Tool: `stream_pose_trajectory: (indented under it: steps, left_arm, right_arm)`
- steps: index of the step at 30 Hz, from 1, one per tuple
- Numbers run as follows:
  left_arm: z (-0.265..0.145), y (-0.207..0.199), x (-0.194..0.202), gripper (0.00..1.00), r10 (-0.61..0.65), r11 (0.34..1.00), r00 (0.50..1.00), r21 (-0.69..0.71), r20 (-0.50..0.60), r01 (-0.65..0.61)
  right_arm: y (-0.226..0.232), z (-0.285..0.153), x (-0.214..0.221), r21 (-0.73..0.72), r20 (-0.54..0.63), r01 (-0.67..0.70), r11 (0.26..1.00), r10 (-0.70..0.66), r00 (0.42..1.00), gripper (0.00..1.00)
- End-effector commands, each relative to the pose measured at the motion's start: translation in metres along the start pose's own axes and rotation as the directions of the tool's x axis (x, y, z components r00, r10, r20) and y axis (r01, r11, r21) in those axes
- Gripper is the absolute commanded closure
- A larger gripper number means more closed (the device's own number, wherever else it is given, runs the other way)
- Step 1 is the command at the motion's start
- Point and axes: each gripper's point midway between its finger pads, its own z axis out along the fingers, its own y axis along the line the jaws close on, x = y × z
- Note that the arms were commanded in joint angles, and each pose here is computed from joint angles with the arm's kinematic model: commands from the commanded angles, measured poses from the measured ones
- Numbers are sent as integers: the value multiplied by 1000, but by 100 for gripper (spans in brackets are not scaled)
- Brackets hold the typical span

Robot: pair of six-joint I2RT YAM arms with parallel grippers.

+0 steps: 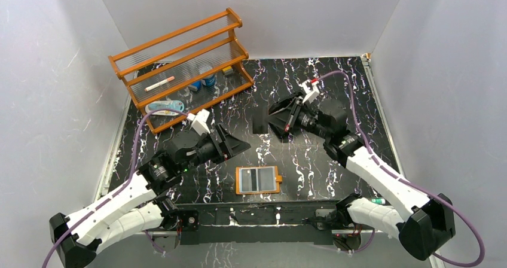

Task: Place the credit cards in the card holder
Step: Pick up the credit card from the storage box.

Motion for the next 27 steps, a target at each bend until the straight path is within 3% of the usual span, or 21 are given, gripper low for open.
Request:
stream_pose_trajectory:
  steps: [1,10,19,23,27]
  left_arm:
    - [-15,-52,-24,33,-57,980,995,197,84,39]
    - [-12,-71,-41,30,9,973,990,228,144,-42]
    - [-13,-89,-47,39,38,962,987,262,153,-78]
    - [-13,-90,-47,55,30,958,987,279,159,-74]
    - [-11,-88,-44,86,29,958,989,279,147,-70]
  right_arm:
    - [73,-26,-15,-358,43,-180,916,208,977,100]
    - [93,-45,5,-468,-50,-243,850,249,967,100]
    - [96,-45,29,-472,-113,-257,844,231,966,100]
    - [92,-46,35,-459,-123,-263,848,233,965,100]
    - [87,-45,40,-437,-133,-262,860,227,965,100]
